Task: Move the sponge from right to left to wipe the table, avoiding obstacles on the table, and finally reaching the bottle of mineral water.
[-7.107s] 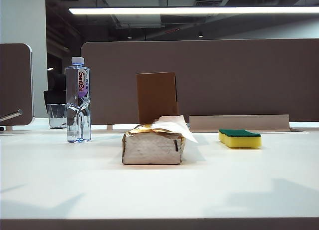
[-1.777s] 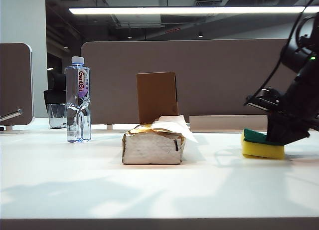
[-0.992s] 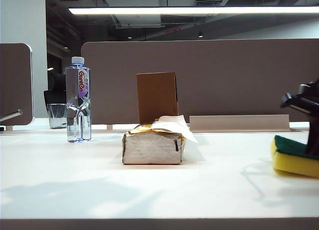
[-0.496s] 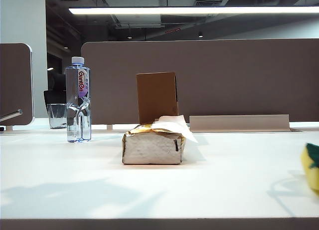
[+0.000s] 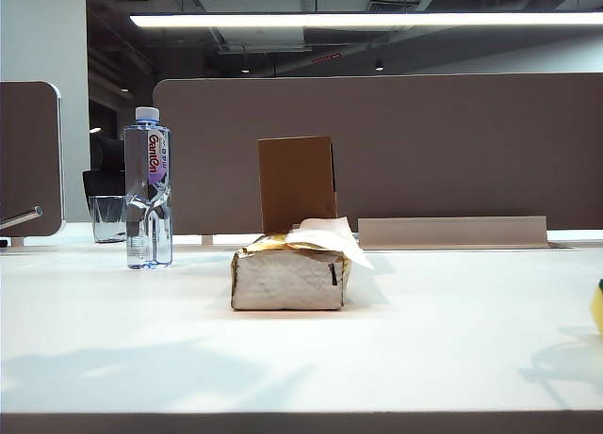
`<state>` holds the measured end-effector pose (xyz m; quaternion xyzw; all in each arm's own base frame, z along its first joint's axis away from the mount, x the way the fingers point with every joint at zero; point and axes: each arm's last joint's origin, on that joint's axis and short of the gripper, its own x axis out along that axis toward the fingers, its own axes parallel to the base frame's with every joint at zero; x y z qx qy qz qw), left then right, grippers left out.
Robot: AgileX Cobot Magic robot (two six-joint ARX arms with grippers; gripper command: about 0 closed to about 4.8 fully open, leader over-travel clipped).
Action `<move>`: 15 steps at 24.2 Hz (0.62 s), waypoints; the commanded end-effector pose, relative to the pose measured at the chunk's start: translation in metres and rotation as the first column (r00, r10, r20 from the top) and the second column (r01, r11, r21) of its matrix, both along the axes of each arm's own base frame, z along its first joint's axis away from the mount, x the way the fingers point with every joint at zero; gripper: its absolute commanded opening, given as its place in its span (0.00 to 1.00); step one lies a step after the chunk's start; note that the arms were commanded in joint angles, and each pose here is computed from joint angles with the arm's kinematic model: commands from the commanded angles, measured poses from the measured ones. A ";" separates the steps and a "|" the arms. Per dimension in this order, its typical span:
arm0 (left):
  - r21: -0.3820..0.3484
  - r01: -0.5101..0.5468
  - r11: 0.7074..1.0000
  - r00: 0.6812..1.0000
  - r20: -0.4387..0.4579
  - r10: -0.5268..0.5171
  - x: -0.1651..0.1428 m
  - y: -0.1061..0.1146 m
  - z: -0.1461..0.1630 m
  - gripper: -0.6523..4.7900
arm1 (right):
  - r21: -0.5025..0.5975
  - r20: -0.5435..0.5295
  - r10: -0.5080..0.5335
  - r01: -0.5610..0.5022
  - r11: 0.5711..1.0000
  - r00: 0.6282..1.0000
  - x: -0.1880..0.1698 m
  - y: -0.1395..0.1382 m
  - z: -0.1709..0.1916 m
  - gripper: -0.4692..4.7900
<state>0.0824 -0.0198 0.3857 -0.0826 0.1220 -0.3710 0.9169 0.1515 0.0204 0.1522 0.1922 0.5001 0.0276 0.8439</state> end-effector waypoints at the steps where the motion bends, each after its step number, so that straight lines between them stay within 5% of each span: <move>1: 0.001 0.008 1.000 1.000 0.018 -0.008 -0.001 0.000 0.003 0.86 | -0.022 -0.004 0.010 -0.010 1.000 1.000 0.000 0.004 -0.002 0.08; 15: -0.007 0.048 0.999 0.998 0.027 -0.048 -0.004 -0.001 0.003 0.86 | 0.025 -0.045 0.122 -0.121 0.992 0.992 0.014 0.052 -0.025 0.08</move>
